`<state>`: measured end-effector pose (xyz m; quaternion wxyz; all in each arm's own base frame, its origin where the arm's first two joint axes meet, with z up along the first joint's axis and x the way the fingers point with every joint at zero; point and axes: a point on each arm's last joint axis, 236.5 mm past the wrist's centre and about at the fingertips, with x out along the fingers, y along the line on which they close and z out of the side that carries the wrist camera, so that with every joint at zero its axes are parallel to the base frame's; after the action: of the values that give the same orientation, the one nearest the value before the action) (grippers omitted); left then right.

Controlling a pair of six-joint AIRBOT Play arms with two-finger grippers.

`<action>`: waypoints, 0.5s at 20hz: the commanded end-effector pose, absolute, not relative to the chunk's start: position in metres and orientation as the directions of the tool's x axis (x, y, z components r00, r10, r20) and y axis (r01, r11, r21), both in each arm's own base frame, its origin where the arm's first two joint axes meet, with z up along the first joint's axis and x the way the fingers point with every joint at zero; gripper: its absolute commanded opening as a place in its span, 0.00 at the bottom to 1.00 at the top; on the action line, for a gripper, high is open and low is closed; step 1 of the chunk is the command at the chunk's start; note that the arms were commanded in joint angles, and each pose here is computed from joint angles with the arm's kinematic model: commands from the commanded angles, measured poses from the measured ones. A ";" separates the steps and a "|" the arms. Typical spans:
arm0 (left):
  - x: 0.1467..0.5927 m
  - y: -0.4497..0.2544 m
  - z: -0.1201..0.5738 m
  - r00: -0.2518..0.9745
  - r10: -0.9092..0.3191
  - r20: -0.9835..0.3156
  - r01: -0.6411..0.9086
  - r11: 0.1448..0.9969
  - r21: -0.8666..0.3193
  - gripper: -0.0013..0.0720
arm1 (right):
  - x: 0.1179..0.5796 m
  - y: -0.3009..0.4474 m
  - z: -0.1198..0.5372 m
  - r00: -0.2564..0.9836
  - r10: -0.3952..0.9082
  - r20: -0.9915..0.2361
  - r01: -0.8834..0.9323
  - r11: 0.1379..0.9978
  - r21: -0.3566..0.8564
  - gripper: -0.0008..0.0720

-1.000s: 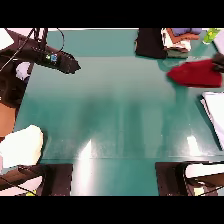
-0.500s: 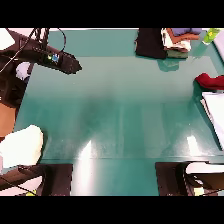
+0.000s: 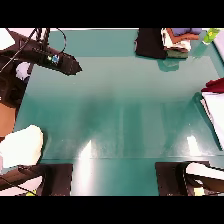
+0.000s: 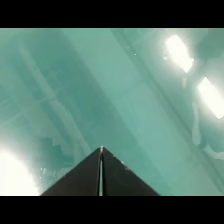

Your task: Fold the shirts.

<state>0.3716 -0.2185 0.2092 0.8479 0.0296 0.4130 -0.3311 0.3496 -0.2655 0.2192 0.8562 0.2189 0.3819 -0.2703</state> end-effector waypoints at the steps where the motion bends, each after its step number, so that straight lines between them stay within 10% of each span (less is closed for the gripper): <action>1: 0.371 -0.218 0.209 0.437 -0.537 -0.722 0.596 0.774 -0.215 0.06 | 0.319 -0.271 0.226 0.497 -0.374 -0.783 0.673 0.735 0.076 0.04; 10: 0.370 -0.218 0.208 0.433 -0.536 -0.725 0.596 0.773 -0.216 0.06 | 0.200 -0.291 0.125 0.153 -0.382 -0.912 0.805 0.583 -0.109 0.04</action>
<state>0.3699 -0.2181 0.2079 0.8456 0.0363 0.4144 -0.3345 0.2392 -0.2860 0.1562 0.7676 0.1967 0.4765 -0.3809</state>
